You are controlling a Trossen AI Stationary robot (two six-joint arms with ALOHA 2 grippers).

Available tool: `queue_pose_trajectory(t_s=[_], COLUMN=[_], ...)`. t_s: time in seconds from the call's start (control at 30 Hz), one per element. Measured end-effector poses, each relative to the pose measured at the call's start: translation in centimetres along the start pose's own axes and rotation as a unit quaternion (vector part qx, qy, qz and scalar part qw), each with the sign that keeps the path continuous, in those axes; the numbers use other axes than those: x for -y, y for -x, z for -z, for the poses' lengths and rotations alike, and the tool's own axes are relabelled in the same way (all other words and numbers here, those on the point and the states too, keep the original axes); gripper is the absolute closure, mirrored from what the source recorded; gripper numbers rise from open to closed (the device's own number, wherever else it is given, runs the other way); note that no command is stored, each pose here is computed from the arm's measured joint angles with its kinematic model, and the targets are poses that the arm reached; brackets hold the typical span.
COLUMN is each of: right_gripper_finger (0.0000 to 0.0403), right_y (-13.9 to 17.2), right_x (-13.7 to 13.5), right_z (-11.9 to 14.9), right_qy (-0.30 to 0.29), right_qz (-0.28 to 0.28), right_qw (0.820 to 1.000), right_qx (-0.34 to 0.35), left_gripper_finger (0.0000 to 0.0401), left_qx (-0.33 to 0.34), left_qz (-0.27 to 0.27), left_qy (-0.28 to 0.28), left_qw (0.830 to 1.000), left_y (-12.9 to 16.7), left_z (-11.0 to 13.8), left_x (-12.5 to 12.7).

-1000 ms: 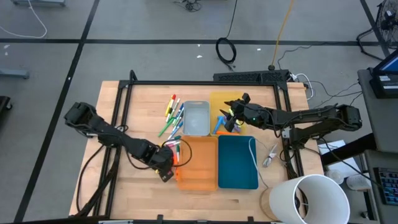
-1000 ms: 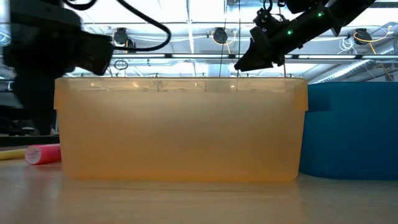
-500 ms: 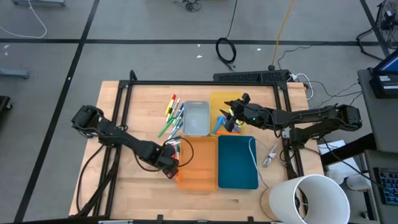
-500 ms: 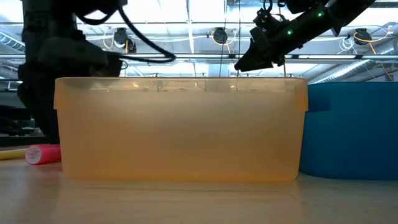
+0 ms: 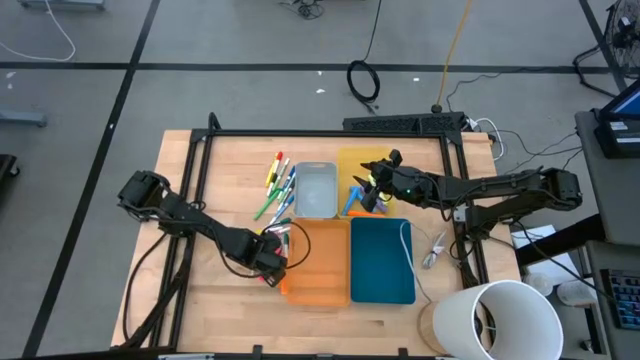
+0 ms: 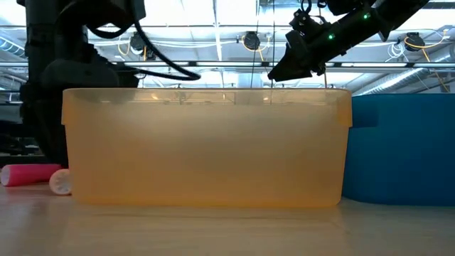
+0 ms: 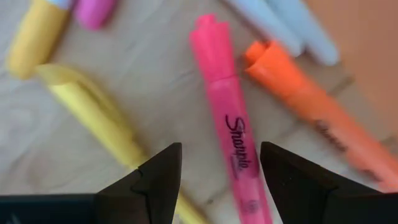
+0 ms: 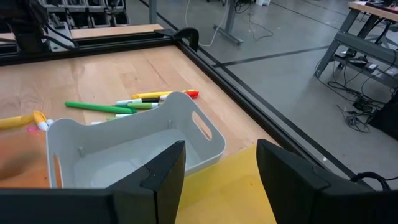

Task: Pick & Place Markers
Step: Put the pink highlighter pen into the yellow bin

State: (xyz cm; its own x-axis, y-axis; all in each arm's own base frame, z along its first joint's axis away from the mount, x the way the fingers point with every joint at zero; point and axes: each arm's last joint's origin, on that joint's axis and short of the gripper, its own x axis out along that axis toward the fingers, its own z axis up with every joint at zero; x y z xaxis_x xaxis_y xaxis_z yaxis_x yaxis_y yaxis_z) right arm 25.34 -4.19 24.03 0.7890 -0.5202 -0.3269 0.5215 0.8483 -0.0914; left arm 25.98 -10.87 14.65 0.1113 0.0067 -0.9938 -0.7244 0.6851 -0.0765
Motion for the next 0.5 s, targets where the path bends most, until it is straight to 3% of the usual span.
queue_pose_trajectory(t_s=[0.3, 0.5], right_gripper_finger=[0.0216, 0.0216], right_y=[0.0, 0.0], right_x=[0.0, 0.0], right_z=[0.0, 0.0], right_qy=[0.0, 0.0], right_qz=[0.0, 0.0], right_qw=[1.0, 1.0], right_qx=[-0.001, -0.001], left_gripper_finger=[0.0178, 0.0178], left_qx=[0.002, -0.007], left_qz=[-0.045, -0.035], left_qy=[-0.006, -0.03], left_qw=[0.999, 0.999], left_y=[-0.7, -1.5], left_z=[0.2, 0.2], left_x=[-0.7, -0.2])
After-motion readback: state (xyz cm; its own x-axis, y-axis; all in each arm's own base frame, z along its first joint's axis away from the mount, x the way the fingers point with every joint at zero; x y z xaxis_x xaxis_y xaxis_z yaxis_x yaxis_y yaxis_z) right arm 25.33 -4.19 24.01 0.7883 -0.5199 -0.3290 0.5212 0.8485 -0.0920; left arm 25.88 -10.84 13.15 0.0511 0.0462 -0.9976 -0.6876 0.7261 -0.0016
